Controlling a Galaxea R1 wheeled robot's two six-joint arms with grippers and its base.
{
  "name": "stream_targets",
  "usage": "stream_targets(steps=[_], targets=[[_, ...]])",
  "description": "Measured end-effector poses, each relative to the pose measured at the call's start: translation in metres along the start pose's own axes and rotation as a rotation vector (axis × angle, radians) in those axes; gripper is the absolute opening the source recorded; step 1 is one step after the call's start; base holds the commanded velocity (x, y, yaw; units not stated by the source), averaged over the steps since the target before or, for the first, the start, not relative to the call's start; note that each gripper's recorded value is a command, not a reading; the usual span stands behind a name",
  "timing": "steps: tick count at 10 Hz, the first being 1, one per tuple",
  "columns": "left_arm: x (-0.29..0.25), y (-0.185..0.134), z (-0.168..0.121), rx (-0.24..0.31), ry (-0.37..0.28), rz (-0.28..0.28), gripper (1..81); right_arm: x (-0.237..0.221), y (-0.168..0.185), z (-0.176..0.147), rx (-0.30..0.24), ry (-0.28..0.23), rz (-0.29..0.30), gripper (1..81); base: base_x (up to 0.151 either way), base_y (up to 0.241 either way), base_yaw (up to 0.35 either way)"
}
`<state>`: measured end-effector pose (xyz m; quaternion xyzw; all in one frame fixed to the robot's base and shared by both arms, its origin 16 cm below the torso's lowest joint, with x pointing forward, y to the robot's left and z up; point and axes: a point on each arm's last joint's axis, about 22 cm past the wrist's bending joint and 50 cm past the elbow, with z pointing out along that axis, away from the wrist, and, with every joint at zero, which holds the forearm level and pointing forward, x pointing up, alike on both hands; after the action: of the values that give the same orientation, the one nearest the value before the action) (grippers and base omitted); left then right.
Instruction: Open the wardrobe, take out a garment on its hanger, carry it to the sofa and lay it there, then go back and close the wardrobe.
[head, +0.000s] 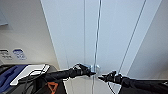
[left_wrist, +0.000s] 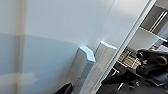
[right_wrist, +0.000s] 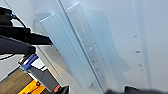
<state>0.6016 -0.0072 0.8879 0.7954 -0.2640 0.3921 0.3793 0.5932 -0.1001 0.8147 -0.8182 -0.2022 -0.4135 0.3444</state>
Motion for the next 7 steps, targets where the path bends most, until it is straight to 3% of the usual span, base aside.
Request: stream_targets(steps=[5,7], targets=[[-0.003,-0.005,0.011,0.016,-0.007,-0.005,81.1,0.001,-0.021,0.025,0.029,0.002,0.008,81.1,0.000,0.000,0.000],[-0.004,-0.010,0.010,0.027,-0.008,-0.006,81.1,-0.001,-0.007,0.029,-0.002,0.000,0.008,81.1,0.000,0.000,0.000]])
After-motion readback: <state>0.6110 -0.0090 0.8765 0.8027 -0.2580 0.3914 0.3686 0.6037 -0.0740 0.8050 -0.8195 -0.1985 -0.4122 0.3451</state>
